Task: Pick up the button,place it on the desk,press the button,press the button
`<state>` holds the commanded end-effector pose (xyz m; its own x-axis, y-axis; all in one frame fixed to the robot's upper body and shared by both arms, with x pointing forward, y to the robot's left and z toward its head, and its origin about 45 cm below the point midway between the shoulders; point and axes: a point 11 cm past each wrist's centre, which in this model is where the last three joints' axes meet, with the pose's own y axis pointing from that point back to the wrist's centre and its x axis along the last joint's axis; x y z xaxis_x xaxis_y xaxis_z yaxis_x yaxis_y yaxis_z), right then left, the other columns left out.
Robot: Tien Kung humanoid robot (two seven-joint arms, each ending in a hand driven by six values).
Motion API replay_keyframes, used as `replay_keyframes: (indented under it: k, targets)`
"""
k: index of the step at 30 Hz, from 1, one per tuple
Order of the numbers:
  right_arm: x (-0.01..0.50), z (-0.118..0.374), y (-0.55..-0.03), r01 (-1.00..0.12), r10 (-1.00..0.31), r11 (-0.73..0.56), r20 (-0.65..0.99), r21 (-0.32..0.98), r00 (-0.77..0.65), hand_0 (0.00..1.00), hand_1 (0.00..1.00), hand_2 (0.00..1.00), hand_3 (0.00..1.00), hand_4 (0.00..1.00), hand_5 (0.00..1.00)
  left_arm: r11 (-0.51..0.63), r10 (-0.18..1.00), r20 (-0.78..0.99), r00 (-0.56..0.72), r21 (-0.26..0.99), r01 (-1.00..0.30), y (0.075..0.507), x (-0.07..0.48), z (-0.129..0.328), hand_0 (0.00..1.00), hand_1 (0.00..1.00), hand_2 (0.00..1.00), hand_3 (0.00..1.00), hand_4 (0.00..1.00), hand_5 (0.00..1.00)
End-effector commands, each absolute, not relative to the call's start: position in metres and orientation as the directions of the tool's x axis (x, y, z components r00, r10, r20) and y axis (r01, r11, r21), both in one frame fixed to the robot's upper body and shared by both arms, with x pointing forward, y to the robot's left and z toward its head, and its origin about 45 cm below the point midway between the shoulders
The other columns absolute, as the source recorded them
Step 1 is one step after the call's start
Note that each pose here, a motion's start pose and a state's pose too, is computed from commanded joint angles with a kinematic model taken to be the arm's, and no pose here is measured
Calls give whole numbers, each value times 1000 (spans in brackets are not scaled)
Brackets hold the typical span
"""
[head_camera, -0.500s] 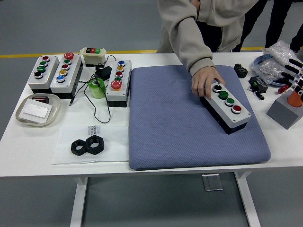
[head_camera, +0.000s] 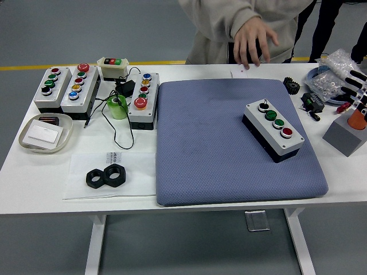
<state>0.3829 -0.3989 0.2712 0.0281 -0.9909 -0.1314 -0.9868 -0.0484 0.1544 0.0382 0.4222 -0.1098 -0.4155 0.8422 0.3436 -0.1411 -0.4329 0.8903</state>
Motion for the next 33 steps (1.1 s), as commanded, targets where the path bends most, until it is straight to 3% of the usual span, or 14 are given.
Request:
replay_keyframes:
  k: [6, 7, 12, 13, 18, 19, 24, 25, 30, 31, 33]
  targets:
    - [385, 273, -396, -987, -993, -53, -108, 152, 37, 977, 873, 906, 859, 606, 821, -429, 843, 339, -419, 892, -142, 420, 39, -110, 719, 833, 891, 829, 640, 998]
    - [385, 272, -396, -987, -994, -53, -106, 153, 37, 976, 876, 903, 867, 691, 660, -429, 843, 339, -418, 892, -141, 420, 38, -111, 720, 833, 891, 828, 640, 998]
    - [383, 268, -395, -985, -996, -51, -87, 164, 37, 976, 876, 903, 867, 691, 660, -428, 844, 343, -412, 894, -134, 420, 34, -111, 720, 833, 891, 828, 640, 998]
    - [382, 266, -395, -984, -997, -50, -74, 168, 38, 979, 878, 904, 879, 734, 580, -428, 845, 345, -409, 894, -130, 420, 32, -111, 719, 833, 891, 828, 640, 998]
    - [383, 268, -394, -987, -999, -50, -7, 155, 49, 979, 878, 904, 879, 734, 580, -431, 845, 349, -405, 893, -129, 422, 31, -111, 719, 833, 891, 828, 640, 998]
    - [384, 270, -394, -988, -999, -47, 16, 146, 49, 986, 888, 923, 922, 918, 356, -432, 844, 349, -407, 892, -132, 422, 33, -111, 718, 833, 891, 828, 639, 998]
    - [387, 279, -390, -993, -987, -40, 151, 114, 57, 986, 888, 923, 922, 918, 356, -433, 842, 348, -411, 891, -133, 422, 33, -110, 718, 833, 891, 828, 639, 998]
    - [388, 280, -389, -993, -982, -39, 181, 110, 59, 998, 910, 959, 997, 968, 129, -433, 842, 348, -412, 891, -133, 422, 33, -110, 718, 833, 891, 828, 640, 998]
    - [391, 284, -376, -994, -942, -41, 327, 106, 73, 998, 910, 959, 997, 968, 129, -434, 841, 348, -414, 891, -133, 422, 33, -110, 718, 833, 891, 828, 640, 998]
    - [392, 285, -373, -994, -934, -40, 349, 104, 74, 998, 916, 968, 998, 962, 66, -434, 841, 348, -414, 891, -133, 423, 33, -110, 717, 832, 891, 828, 640, 998]
    - [393, 286, -368, -994, -915, -37, 396, 100, 74, 998, 916, 968, 998, 962, 66, -434, 841, 347, -415, 891, -135, 423, 34, -110, 717, 832, 891, 828, 640, 998]
